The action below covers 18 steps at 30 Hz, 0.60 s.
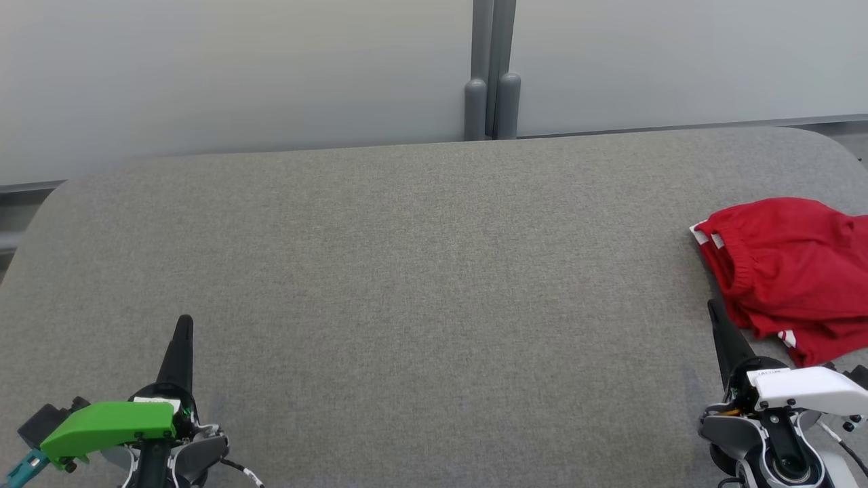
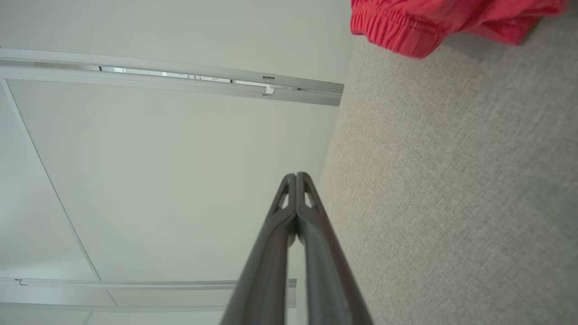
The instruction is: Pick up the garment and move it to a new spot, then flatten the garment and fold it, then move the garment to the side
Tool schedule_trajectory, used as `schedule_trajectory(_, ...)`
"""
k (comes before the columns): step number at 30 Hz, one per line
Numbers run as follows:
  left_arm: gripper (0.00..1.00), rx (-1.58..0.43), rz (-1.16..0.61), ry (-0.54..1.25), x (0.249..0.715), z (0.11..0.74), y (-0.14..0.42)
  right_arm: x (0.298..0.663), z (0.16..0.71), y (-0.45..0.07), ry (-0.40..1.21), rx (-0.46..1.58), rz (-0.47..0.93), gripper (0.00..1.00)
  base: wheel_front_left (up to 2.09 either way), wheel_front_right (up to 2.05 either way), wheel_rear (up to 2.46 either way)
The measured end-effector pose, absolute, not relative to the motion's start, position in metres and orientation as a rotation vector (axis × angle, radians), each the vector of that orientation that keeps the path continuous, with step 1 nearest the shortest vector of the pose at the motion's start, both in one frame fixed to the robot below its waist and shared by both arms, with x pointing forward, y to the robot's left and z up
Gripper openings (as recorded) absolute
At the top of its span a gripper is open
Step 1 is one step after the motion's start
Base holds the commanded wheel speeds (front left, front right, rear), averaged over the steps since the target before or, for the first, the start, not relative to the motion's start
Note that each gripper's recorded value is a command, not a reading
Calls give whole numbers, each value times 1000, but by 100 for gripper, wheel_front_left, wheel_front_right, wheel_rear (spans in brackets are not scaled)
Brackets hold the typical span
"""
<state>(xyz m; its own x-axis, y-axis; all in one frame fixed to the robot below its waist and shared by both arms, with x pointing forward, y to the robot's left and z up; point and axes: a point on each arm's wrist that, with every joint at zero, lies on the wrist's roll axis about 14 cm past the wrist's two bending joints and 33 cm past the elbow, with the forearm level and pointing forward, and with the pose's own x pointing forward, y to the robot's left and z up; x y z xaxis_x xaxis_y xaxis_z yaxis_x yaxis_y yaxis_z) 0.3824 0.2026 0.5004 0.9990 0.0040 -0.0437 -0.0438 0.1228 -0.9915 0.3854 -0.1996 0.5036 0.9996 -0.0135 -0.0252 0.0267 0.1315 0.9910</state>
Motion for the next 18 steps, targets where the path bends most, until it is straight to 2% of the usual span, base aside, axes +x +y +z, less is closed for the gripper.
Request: schedule_trajectory(18,0,-1572,6,8,388,508,200,387,509,-200,1,1571,-6,0,0,0,0)
